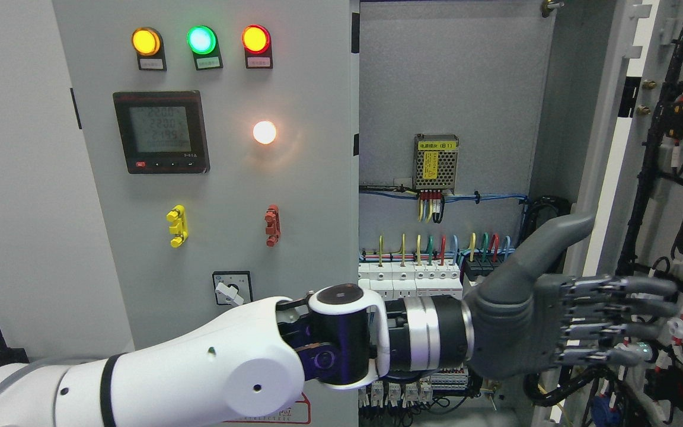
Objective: Open door with both hands
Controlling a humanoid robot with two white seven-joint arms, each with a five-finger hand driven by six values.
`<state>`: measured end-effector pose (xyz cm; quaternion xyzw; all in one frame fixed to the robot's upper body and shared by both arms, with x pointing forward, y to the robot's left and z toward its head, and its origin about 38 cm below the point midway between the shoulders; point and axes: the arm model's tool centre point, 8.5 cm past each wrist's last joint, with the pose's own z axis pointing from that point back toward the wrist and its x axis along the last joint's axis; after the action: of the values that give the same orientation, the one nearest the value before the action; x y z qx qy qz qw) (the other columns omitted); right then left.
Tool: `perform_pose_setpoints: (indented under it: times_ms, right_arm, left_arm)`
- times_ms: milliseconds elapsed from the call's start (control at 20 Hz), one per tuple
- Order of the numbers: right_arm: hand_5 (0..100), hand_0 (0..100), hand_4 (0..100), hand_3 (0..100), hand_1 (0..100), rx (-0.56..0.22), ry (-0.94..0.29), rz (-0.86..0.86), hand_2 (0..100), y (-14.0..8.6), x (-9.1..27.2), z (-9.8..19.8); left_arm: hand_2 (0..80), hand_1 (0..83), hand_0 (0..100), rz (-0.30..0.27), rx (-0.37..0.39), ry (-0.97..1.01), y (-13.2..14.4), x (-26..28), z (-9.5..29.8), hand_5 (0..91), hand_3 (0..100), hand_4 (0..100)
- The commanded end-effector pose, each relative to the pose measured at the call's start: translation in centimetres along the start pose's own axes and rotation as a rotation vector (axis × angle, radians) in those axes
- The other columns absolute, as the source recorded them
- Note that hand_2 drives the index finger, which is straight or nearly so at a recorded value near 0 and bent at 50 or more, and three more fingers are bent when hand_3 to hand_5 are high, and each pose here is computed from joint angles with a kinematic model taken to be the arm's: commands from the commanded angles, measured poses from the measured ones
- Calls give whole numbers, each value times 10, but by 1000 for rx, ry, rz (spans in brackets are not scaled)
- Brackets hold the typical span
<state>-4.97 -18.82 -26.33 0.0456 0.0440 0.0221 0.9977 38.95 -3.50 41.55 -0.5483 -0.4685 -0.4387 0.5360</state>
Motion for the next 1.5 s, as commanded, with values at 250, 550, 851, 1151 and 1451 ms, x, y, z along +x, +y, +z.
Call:
perform_pose_setpoints:
  times_ms: [250, 550, 851, 1151, 1451]
  right_arm:
    - [0, 0, 0, 0, 0, 2, -1, -32, 0, 0, 0, 0]
    - [0, 0, 0, 0, 0, 2, -1, -32, 0, 0, 0, 0]
    - [0, 0, 0, 0, 0, 2, -1, -32, 0, 0, 0, 0]
    - [0, 0, 0, 0, 0, 2, -1, -32, 0, 0, 0, 0]
    - [0, 0, 0, 0, 0, 2, -1, -32, 0, 0, 0, 0]
  left_arm:
    - [0, 0, 0, 111, 191, 141, 12, -107, 207, 0, 0, 33]
    - [0, 0, 0, 199, 363, 300, -2, -198, 295, 0, 0, 32]
    - [0, 0, 0, 253, 514, 451, -35, -259, 373, 0, 0, 33]
    - [0, 0, 0, 383, 625, 583, -64, -311, 429, 0, 0, 33]
    - [0, 0, 0, 446, 695, 686, -100, -383, 473, 0, 0, 32]
